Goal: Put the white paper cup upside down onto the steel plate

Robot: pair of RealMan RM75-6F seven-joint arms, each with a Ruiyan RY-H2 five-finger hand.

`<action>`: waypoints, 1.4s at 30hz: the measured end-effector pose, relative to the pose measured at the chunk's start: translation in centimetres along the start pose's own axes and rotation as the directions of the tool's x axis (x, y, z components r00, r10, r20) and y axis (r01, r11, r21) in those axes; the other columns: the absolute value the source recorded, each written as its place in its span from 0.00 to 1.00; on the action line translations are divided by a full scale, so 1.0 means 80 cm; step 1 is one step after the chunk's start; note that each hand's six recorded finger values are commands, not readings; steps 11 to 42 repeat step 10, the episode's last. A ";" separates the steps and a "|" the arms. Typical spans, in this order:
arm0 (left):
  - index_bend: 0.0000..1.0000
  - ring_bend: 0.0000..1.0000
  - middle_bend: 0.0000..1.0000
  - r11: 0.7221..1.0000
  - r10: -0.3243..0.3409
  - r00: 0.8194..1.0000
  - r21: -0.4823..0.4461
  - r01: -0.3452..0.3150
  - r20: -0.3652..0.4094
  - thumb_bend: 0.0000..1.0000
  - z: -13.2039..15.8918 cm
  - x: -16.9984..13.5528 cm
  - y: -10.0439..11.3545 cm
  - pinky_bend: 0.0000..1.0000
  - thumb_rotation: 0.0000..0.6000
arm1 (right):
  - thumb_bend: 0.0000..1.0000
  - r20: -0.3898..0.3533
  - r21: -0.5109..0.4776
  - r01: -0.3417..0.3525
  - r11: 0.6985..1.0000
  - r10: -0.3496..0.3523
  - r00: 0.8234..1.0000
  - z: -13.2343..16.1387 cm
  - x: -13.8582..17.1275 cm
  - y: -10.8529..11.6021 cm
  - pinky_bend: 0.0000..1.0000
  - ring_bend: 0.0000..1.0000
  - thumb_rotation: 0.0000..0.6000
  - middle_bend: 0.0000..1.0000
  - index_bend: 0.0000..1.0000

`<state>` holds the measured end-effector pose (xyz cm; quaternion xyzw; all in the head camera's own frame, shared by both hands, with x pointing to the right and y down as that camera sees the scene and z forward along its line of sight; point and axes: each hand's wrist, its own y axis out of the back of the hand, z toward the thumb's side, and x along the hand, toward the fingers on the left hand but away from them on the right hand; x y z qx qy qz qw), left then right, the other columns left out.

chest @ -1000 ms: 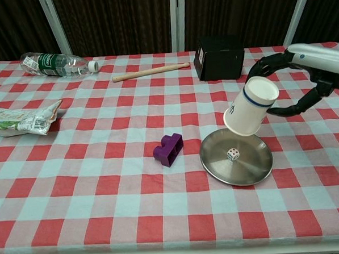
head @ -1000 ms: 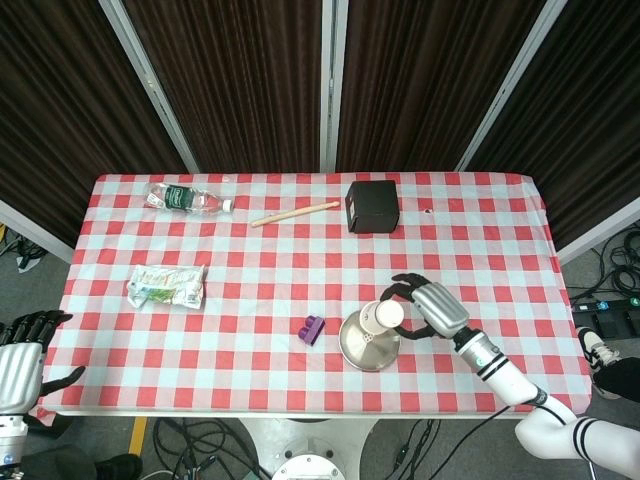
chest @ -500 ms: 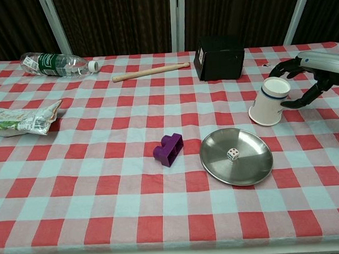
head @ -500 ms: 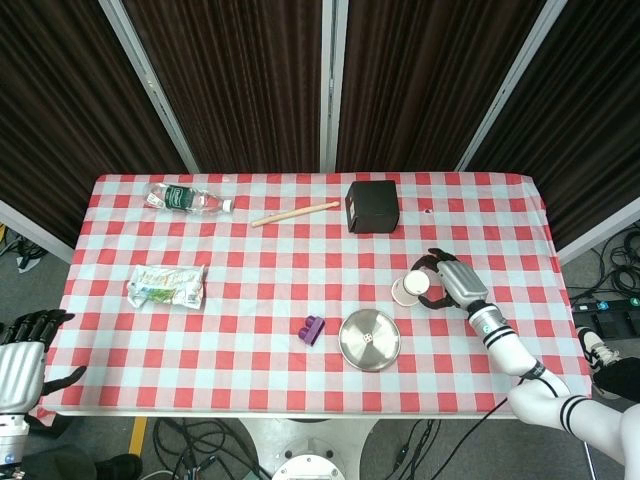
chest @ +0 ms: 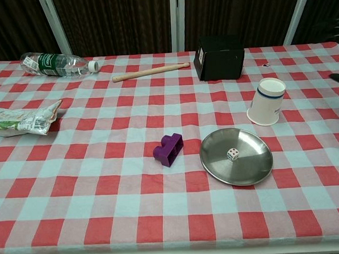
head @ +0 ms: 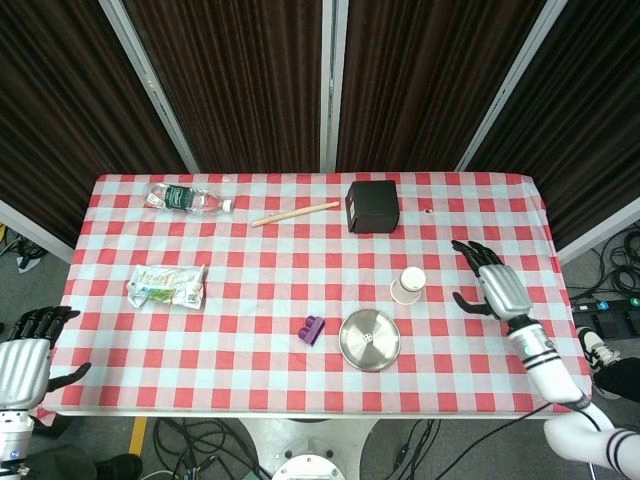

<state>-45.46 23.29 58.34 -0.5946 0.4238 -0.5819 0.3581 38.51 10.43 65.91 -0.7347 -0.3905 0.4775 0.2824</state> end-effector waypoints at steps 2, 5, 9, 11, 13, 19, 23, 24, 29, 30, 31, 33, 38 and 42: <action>0.24 0.15 0.21 1.000 0.004 1.000 0.005 -0.004 0.002 0.04 0.002 0.002 -0.002 0.15 1.00 | 0.27 0.031 0.035 0.048 0.998 -0.049 0.998 -0.012 0.036 0.015 0.08 0.00 1.00 0.12 0.00; 0.24 0.15 0.21 1.000 0.011 1.000 0.015 -0.011 0.003 0.04 0.005 0.004 -0.005 0.15 1.00 | 0.27 0.078 0.064 0.108 0.992 -0.113 0.990 -0.025 0.089 0.032 0.08 0.00 1.00 0.12 0.00; 0.24 0.15 0.21 0.999 0.016 1.000 0.028 -0.016 0.000 0.04 0.007 0.004 -0.010 0.15 1.00 | 0.27 0.139 0.073 0.168 0.983 -0.177 0.974 -0.034 0.159 0.043 0.08 0.00 1.00 0.12 0.00; 0.24 0.15 0.21 1.000 0.016 1.000 0.026 -0.016 -0.001 0.04 0.007 0.004 -0.010 0.15 1.00 | 0.27 0.153 0.071 0.176 0.982 -0.185 0.971 -0.035 0.173 0.044 0.08 0.00 1.00 0.12 0.00; 0.24 0.15 0.21 1.000 0.016 1.000 0.026 -0.016 -0.001 0.04 0.007 0.004 -0.010 0.15 1.00 | 0.27 0.153 0.071 0.176 0.982 -0.185 0.971 -0.035 0.173 0.044 0.08 0.00 1.00 0.12 0.00; 0.24 0.15 0.21 1.000 0.016 1.000 0.026 -0.016 -0.001 0.04 0.007 0.004 -0.010 0.15 1.00 | 0.27 0.153 0.071 0.176 0.982 -0.185 0.971 -0.035 0.173 0.044 0.08 0.00 1.00 0.12 0.00; 0.24 0.15 0.21 1.000 0.016 1.000 0.026 -0.016 -0.001 0.04 0.007 0.004 -0.010 0.15 1.00 | 0.27 0.153 0.071 0.176 0.982 -0.185 0.971 -0.035 0.173 0.044 0.08 0.00 1.00 0.12 0.00; 0.24 0.15 0.21 1.000 0.016 1.000 0.026 -0.016 -0.001 0.04 0.007 0.004 -0.010 0.15 1.00 | 0.27 0.153 0.071 0.176 0.982 -0.185 0.971 -0.035 0.173 0.044 0.08 0.00 1.00 0.12 0.00; 0.24 0.15 0.21 1.000 0.016 1.000 0.026 -0.016 -0.001 0.04 0.007 0.004 -0.010 0.15 1.00 | 0.27 0.153 0.071 0.176 0.982 -0.185 0.971 -0.035 0.173 0.044 0.08 0.00 1.00 0.12 0.00; 0.24 0.15 0.21 1.000 0.016 1.000 0.026 -0.016 -0.001 0.04 0.007 0.004 -0.010 0.15 1.00 | 0.27 0.153 0.071 0.176 0.982 -0.185 0.971 -0.035 0.173 0.044 0.08 0.00 1.00 0.12 0.00; 0.24 0.15 0.21 1.000 0.016 1.000 0.026 -0.016 -0.001 0.04 0.007 0.004 -0.010 0.15 1.00 | 0.27 0.153 0.071 0.176 0.982 -0.185 0.971 -0.035 0.173 0.044 0.08 0.00 1.00 0.12 0.00; 0.24 0.15 0.21 1.000 0.016 1.000 0.026 -0.016 -0.001 0.04 0.007 0.004 -0.010 0.15 1.00 | 0.27 0.153 0.071 0.176 0.982 -0.185 0.971 -0.035 0.173 0.044 0.08 0.00 1.00 0.12 0.00; 0.24 0.15 0.21 1.000 0.016 1.000 0.026 -0.016 -0.001 0.04 0.007 0.004 -0.010 0.15 1.00 | 0.27 0.153 0.071 0.176 0.982 -0.185 0.971 -0.035 0.173 0.044 0.08 0.00 1.00 0.12 0.00; 0.24 0.15 0.21 1.000 0.016 1.000 0.026 -0.016 -0.001 0.04 0.007 0.004 -0.010 0.15 1.00 | 0.27 0.153 0.071 0.176 0.982 -0.185 0.971 -0.035 0.173 0.044 0.08 0.00 1.00 0.12 0.00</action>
